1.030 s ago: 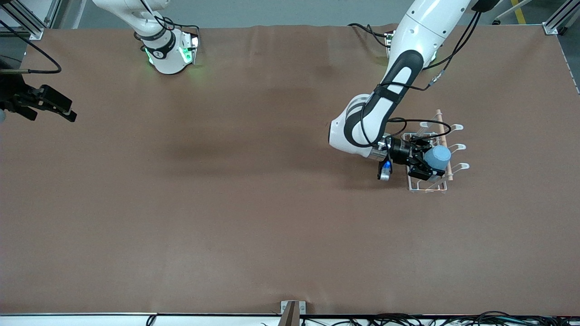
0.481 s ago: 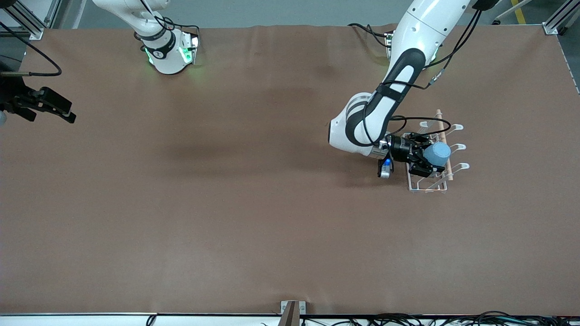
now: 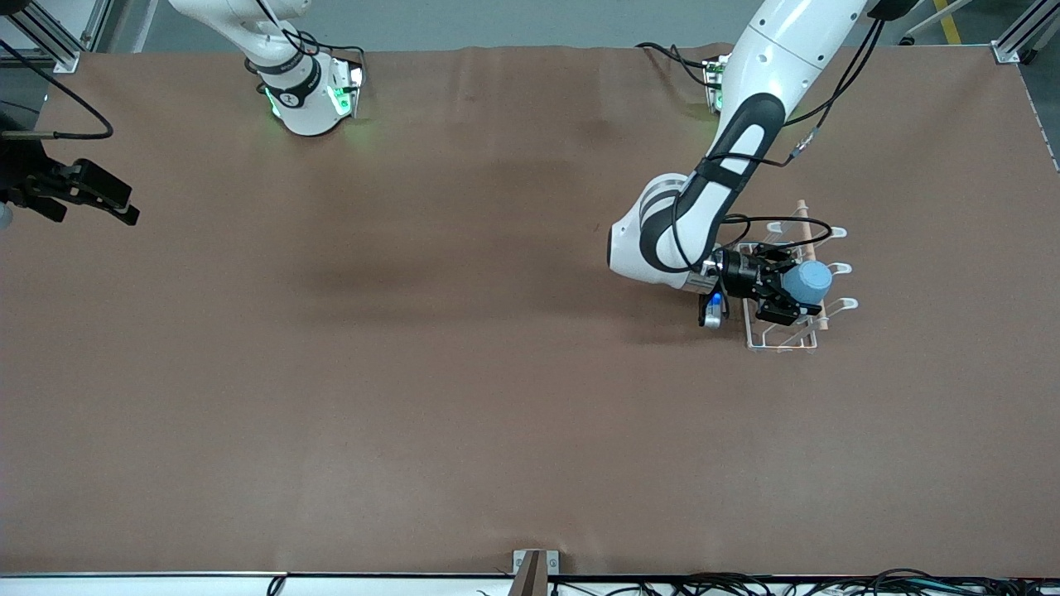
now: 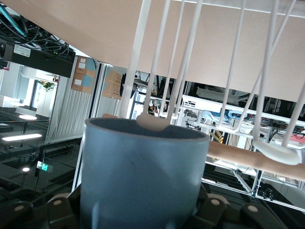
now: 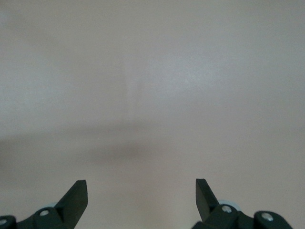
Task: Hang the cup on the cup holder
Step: 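Lower the cup onto a holder hook with the left gripper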
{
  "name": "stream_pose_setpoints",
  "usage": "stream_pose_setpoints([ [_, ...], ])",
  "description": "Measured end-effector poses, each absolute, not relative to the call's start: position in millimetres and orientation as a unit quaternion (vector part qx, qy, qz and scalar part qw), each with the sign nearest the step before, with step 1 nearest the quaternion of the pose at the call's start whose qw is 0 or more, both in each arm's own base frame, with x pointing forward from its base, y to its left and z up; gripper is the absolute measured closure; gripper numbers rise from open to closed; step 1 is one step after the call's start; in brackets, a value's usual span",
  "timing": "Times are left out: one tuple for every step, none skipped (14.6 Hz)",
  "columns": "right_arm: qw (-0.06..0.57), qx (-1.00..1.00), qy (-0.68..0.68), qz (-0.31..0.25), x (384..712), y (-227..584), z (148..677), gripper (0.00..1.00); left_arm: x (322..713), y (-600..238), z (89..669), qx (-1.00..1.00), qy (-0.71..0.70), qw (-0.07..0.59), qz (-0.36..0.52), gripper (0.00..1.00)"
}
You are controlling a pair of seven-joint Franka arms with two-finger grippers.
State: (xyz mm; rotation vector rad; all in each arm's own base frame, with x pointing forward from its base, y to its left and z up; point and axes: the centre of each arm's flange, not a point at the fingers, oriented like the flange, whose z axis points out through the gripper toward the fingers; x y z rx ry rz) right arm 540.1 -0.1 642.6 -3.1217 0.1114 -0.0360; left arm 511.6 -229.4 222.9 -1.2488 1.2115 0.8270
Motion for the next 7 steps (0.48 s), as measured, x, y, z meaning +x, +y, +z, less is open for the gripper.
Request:
stream_pose_setpoints([
  [0.009,-0.999,0.036,-0.012,540.1,0.0,642.7,0.0,511.5,-229.7,222.0,-0.532,0.517,0.57,0.352,0.2],
  [0.009,-0.999,0.036,-0.012,540.1,0.0,642.7,0.0,511.4,-230.7,221.2,-0.533,0.519,0.57,0.349,0.2],
  [0.009,-0.999,0.036,-0.012,540.1,0.0,642.7,0.0,511.6,-232.2,220.6,-0.536,0.519,0.57,0.343,0.2],
  [0.009,-0.999,0.036,-0.012,540.1,0.0,642.7,0.0,511.5,-233.1,220.3,-0.541,0.516,0.573,0.336,0.15],
  [0.009,-0.999,0.036,-0.012,540.1,0.0,642.7,0.0,511.8,-234.0,220.5,-0.547,0.511,0.576,0.329,0.07],
  [0.009,-0.999,0.036,-0.012,540.1,0.0,642.7,0.0,513.0,-235.5,221.5,-0.554,0.507,0.577,0.32,0.01],
  [0.009,-0.999,0.036,-0.012,540.1,0.0,642.6,0.0,514.8,-238.2,222.7,-0.568,0.503,0.573,0.31,0.01],
])
